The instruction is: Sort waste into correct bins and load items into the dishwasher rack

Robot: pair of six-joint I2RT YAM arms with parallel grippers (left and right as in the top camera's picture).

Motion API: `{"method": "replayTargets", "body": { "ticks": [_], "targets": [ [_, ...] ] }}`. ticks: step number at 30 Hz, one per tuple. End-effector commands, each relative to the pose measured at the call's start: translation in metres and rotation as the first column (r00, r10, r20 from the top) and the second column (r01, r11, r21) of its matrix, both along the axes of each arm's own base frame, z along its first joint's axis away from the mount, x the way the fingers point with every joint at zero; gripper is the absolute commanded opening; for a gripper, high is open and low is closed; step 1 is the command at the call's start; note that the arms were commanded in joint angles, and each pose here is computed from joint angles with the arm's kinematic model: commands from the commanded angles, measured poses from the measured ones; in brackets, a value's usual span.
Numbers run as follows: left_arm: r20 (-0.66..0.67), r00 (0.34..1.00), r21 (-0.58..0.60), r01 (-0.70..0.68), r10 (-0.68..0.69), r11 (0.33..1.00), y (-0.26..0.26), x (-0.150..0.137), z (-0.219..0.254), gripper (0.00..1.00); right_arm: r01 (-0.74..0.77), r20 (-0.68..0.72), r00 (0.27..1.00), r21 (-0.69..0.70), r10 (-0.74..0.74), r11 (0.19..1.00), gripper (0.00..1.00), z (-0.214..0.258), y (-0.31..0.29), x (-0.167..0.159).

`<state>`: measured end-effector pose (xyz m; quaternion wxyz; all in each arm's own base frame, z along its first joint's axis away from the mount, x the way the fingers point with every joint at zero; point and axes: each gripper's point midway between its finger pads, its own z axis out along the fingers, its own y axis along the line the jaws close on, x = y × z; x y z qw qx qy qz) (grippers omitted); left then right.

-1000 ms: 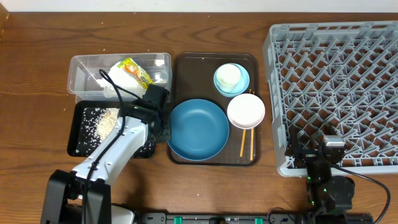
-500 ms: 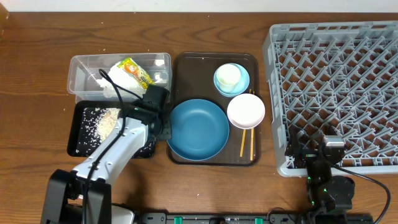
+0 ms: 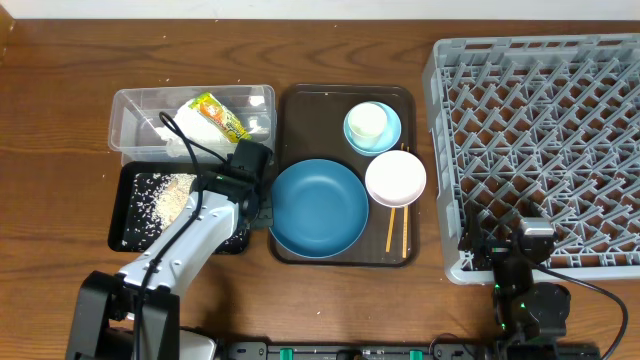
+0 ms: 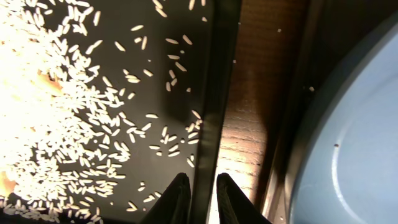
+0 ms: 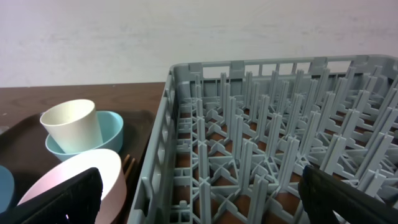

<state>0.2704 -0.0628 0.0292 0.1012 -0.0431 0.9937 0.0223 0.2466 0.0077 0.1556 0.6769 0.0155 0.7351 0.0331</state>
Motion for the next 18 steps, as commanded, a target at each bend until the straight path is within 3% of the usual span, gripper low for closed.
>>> {"method": "replayTargets", "body": {
  "ticks": [1,2,18],
  "targets": [
    [-0.018,1.000,-0.012,0.015,-0.015,1.000,-0.0010,-0.0039,-0.0030,0.19,-0.009,-0.005,1.000,0.002,0.009,1.000,0.99,-0.0016,0.0021,-0.0002],
    [-0.018,1.000,-0.012,0.015,-0.015,1.000,-0.0010,-0.0039,-0.0030,0.15,-0.009,-0.005,1.000,0.002,0.009,1.000,0.99,-0.0016,0.0021,-0.0002],
    [-0.033,0.999,-0.060,0.024,-0.026,0.998,-0.0097,-0.0068,-0.0038,0.12,-0.009,-0.005,1.000,0.002,0.009,1.000,0.99,-0.0016,0.0021,-0.0002]
  ]
}}
